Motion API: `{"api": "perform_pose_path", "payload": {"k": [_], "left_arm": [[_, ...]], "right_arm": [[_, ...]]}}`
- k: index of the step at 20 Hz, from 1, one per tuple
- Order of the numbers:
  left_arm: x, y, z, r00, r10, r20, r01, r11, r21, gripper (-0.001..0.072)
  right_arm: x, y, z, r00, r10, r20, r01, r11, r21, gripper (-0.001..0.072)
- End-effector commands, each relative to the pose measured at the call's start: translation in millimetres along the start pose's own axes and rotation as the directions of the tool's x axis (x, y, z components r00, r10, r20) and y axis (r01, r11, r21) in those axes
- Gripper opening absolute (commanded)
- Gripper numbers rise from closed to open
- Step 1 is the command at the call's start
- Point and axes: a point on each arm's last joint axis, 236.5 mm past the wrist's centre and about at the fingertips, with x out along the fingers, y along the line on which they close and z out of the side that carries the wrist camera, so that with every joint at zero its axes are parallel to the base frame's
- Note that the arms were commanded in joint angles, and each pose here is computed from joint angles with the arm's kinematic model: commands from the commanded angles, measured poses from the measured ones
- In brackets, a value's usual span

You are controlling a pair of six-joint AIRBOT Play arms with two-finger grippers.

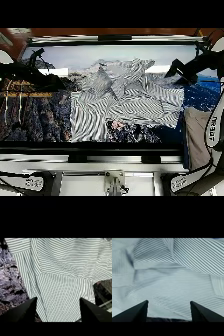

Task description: Fold the shirts.

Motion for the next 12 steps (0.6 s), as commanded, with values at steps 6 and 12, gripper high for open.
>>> {"api": "perform_pose_path", "payload": {"k": [6, 12], "left_arm": [[77.8, 40.6, -79.0, 0.979, 0.024, -0.204, -0.050, 0.991, -0.122, 0.0688], [136.2, 28.1, -100.2, 0.967, 0.037, -0.251, -0.057, 0.996, -0.071, 0.0685]], "right_arm": [[-16.0, -43.8, -48.3, 0.965, -0.182, -0.191, 0.161, 0.980, -0.121, 0.0634], [-12.2, -28.8, -40.0, 0.981, -0.119, -0.155, 0.097, 0.985, -0.142, 0.0634]]}}
